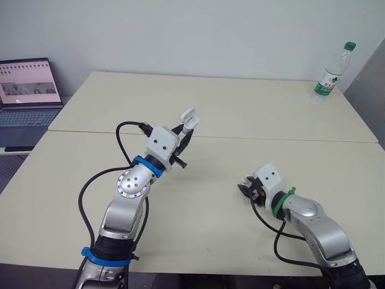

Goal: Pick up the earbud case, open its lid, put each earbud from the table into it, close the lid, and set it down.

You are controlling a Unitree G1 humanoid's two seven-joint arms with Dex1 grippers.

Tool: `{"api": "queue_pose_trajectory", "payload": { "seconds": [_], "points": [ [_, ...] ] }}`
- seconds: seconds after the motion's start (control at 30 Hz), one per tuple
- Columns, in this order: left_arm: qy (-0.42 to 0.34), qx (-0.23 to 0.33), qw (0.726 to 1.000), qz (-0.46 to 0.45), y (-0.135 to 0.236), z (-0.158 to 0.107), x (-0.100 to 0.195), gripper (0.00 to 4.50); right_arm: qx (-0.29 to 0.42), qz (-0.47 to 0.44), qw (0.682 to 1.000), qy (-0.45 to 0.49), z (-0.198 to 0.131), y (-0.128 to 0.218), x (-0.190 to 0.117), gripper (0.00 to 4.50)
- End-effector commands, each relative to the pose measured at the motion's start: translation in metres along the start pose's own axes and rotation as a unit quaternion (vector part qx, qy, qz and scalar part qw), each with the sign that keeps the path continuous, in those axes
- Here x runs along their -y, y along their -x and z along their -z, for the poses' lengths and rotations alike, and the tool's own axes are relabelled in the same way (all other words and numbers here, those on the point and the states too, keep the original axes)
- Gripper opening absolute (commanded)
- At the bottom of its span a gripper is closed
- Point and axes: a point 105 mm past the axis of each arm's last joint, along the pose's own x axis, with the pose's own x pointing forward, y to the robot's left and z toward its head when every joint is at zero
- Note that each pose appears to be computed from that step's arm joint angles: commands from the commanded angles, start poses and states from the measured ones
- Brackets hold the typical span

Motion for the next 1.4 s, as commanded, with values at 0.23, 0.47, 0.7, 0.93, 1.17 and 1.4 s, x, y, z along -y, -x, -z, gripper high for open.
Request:
{"api": "queue_pose_trajectory", "payload": {
  "seconds": [0.23,0.47,0.7,0.93,1.17,1.4],
  "points": [
    [-0.007,0.026,1.0,-0.014,0.0,-0.014,-0.007,0.75,0.009,0.006,1.0,0.021,-0.004,-0.001,0.012,0.45],
    [-0.004,0.031,0.999,-0.011,-0.001,-0.013,-0.005,0.75,0.012,-0.165,0.98,0.111,-0.035,0.042,0.028,0.45],
    [-0.002,0.049,0.999,-0.006,-0.004,-0.014,-0.005,0.75,-0.156,-0.213,0.936,0.233,-0.011,0.1,0.109,0.45],
    [0.006,0.057,0.998,0.0,-0.007,-0.012,0.005,0.75,-0.277,-0.225,0.879,0.315,0.036,0.136,0.158,0.45],
    [-0.001,0.061,0.998,0.005,-0.007,-0.012,0.012,0.75,-0.346,-0.238,0.855,0.304,0.056,0.159,0.176,0.45],
    [-0.006,0.06,0.998,-0.001,-0.008,-0.011,0.008,0.75,-0.356,-0.232,0.856,0.295,0.068,0.159,0.177,0.45]
  ]
}}
